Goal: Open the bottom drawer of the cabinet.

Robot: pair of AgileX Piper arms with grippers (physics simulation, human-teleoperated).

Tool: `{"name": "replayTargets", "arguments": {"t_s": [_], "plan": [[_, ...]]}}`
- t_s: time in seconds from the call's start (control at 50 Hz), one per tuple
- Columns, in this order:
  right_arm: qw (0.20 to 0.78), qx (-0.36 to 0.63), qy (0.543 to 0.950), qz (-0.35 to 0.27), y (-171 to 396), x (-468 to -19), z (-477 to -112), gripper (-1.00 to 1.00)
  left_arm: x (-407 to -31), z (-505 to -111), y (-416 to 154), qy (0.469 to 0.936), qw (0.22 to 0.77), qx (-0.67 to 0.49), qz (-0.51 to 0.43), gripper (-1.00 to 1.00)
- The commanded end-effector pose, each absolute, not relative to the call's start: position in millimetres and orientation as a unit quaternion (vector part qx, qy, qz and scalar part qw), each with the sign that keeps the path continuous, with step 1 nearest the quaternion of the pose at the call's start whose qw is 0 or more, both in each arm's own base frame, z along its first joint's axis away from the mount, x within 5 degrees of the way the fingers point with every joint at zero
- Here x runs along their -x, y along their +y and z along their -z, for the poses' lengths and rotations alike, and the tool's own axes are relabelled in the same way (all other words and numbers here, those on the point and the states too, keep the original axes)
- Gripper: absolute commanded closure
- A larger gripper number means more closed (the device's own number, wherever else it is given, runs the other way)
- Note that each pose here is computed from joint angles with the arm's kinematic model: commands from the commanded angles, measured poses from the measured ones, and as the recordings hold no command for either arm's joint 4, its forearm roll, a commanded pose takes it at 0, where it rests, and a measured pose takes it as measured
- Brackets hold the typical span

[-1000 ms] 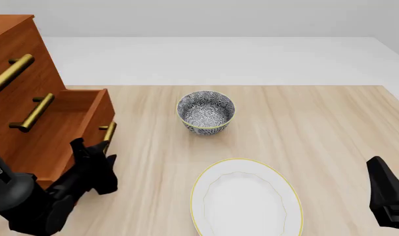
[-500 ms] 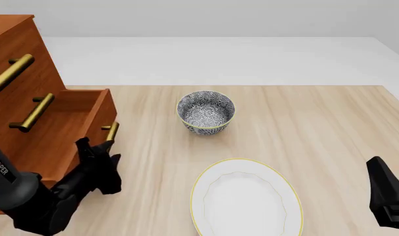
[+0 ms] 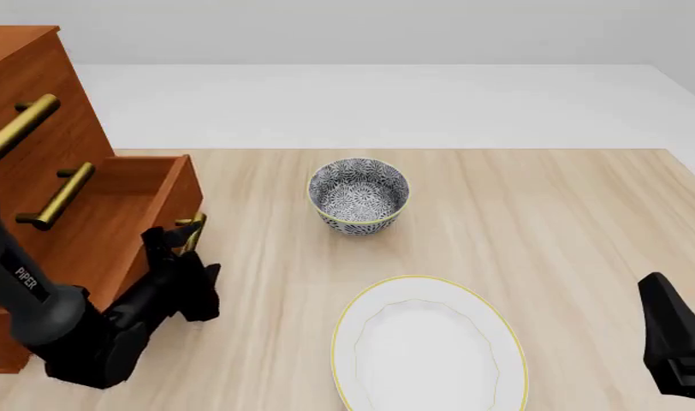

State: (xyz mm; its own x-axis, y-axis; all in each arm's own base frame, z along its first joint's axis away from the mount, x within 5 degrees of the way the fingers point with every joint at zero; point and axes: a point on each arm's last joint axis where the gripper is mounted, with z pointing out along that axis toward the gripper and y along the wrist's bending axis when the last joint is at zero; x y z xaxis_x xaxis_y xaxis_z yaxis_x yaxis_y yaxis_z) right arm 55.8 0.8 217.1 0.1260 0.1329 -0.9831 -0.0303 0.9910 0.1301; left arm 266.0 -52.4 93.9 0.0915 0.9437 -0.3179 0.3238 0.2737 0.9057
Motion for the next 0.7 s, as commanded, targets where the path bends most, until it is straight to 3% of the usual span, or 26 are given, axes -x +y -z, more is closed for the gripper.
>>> {"name": "replayTargets", "arguments": {"t_s": [0.02, 0.7], "plan": [[0.750, -0.039, 0.659, -0.055, 1, -56, -217, -1.00, -276, -92, -51, 0.603, 0.523, -0.519, -0.305, -1.00], [0.750, -0.039, 0.658, -0.054, 1, -56, -217, -1.00, -246, -115, -70, 0.575, 0.552, -0.534, -0.282, -1.00]]}}
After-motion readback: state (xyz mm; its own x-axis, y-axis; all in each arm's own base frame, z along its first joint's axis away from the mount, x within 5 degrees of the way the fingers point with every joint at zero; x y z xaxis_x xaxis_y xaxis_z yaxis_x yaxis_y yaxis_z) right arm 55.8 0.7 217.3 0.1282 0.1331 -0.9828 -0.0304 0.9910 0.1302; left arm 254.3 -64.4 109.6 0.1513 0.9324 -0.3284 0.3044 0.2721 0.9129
